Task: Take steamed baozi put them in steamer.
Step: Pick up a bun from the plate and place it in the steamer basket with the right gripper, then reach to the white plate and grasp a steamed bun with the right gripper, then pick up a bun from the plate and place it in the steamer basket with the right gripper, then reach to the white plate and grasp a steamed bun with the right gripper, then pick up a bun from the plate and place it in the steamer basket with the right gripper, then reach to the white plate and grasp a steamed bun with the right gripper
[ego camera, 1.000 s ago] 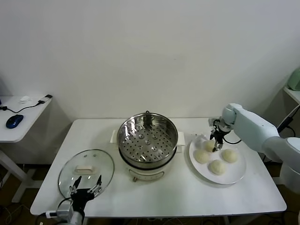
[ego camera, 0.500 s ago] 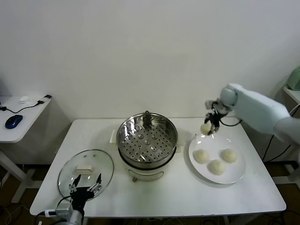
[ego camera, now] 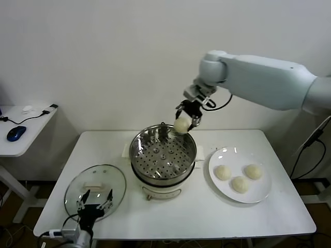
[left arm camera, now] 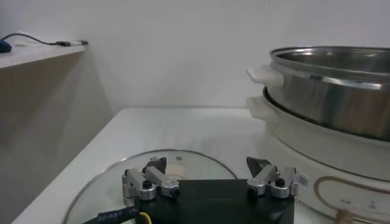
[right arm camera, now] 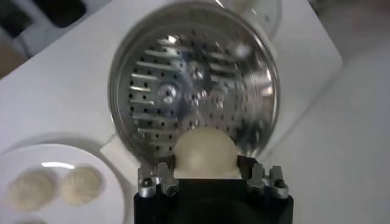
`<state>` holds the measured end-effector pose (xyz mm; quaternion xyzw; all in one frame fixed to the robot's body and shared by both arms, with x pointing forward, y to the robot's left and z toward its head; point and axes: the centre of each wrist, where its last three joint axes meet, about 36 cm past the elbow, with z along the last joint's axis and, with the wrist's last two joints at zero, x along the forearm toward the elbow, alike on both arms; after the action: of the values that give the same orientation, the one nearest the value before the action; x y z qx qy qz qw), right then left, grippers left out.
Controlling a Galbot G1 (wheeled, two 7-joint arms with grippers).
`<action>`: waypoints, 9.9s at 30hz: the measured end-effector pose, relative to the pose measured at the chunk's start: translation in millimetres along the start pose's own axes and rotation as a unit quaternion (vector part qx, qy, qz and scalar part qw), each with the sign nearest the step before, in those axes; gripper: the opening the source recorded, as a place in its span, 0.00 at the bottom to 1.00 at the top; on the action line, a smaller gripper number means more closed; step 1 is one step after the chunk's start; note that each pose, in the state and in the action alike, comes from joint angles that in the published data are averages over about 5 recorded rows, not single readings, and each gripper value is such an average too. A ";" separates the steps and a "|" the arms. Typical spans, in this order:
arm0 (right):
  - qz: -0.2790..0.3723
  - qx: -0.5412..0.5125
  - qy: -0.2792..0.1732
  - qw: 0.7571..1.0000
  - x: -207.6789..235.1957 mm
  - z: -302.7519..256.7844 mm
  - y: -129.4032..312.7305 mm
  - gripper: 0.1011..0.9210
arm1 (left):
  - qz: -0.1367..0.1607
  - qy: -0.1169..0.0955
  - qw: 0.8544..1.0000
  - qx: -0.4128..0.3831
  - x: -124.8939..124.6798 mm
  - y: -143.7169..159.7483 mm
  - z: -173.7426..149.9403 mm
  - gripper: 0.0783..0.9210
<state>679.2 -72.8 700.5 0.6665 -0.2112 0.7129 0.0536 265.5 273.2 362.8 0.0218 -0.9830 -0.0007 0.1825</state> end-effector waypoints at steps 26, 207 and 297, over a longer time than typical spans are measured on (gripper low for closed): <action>0.012 0.108 0.006 0.994 -121.0 42.4 -22.8 0.74 | -0.013 0.000 1.000 -0.001 -1.9 4.2 4.4 0.88; -0.056 -0.575 0.052 0.815 -156.7 32.9 358.9 0.87 | -0.002 -0.009 1.000 0.014 30.8 -14.1 -13.3 0.88; -0.045 -0.263 0.046 0.963 64.9 95.8 207.2 0.88 | 0.010 -0.028 0.999 0.015 46.2 -18.3 -29.4 0.88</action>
<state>687.1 -309.3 718.1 0.6039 -0.3587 0.6591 0.2689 233.8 253.1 406.6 0.0149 -0.9878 0.0149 0.1540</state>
